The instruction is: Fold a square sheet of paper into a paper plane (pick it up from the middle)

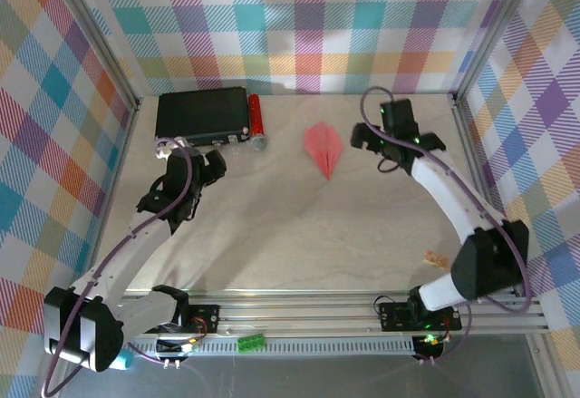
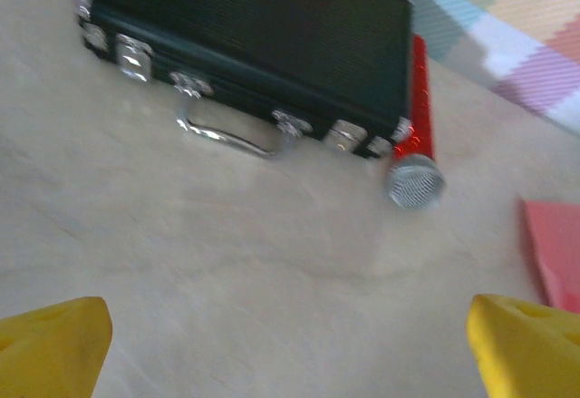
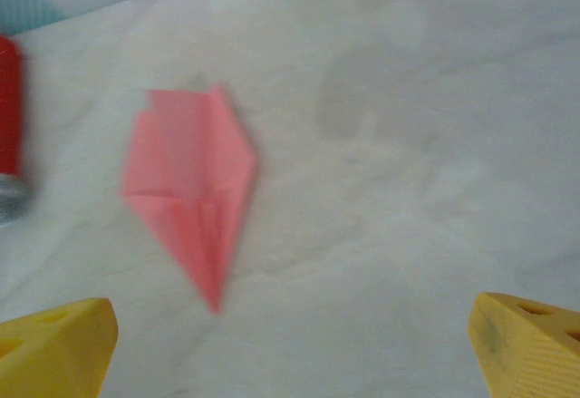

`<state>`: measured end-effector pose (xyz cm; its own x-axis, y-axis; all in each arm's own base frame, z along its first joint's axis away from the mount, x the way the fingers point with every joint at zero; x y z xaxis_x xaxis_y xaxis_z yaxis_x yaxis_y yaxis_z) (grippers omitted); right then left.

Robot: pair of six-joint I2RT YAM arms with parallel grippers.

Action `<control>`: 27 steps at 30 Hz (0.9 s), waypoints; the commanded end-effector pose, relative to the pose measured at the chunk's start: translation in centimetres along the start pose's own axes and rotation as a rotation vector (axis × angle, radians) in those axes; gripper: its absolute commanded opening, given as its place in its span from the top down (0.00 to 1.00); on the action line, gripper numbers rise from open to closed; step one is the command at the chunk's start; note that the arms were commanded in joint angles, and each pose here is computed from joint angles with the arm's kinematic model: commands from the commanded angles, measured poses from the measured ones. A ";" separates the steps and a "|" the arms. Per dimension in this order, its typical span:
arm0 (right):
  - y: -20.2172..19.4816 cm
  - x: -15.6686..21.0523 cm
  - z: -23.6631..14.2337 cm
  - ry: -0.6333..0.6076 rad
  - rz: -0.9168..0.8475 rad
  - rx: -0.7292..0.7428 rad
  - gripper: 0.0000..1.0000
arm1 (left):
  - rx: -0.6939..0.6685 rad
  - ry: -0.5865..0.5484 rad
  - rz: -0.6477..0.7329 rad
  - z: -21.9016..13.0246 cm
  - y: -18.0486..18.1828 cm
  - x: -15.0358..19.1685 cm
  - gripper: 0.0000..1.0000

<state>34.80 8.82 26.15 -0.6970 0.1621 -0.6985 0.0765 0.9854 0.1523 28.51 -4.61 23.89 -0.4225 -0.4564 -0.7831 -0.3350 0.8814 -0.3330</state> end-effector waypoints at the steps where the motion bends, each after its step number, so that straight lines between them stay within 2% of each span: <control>1: -3.9 1.0 -0.3 -0.135 0.053 0.141 0.01 | -0.076 -0.151 0.069 0.9 1.9 -0.1 0.00; 5: -7.9 4.3 -0.2 -0.164 0.088 0.203 0.01 | -0.130 -0.233 0.129 2.0 3.7 1.2 0.00; 9: -10.1 6.9 0.6 -0.278 0.041 0.259 0.01 | -0.170 -0.241 0.194 3.6 5.4 2.3 0.00; 14: -11.2 8.9 3.2 -0.275 -0.042 0.282 0.01 | -0.100 -0.201 0.292 5.9 5.6 3.6 0.00; 16: -11.1 9.3 4.0 -0.293 -0.084 0.250 0.01 | -0.091 -0.183 0.310 6.8 6.0 3.9 0.00; 20: -10.7 9.4 4.8 -0.374 -0.123 0.170 0.01 | 0.015 -0.175 0.279 8.0 6.6 4.2 0.00; 27: -11.3 9.0 5.7 -0.433 -0.117 0.048 0.01 | 0.192 -0.149 0.266 9.9 6.5 4.6 0.00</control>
<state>30.59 -1.04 12.25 -0.4659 0.0637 -0.8825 0.1473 0.9891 -0.0064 31.63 1.07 11.79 -0.4039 -0.2115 -0.8900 -0.1929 0.9707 -0.1432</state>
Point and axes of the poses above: each hand's point on the last joint's axis, 136 mm out from that joint toward the fingers, its own z axis out along the fingers, its own y axis along the line the jaws close on, x = y × z, the point moved 7 cm from there along -z, back along the fingers, and after that the axes turned 2 degrees about -z, right-handed, at the moved point
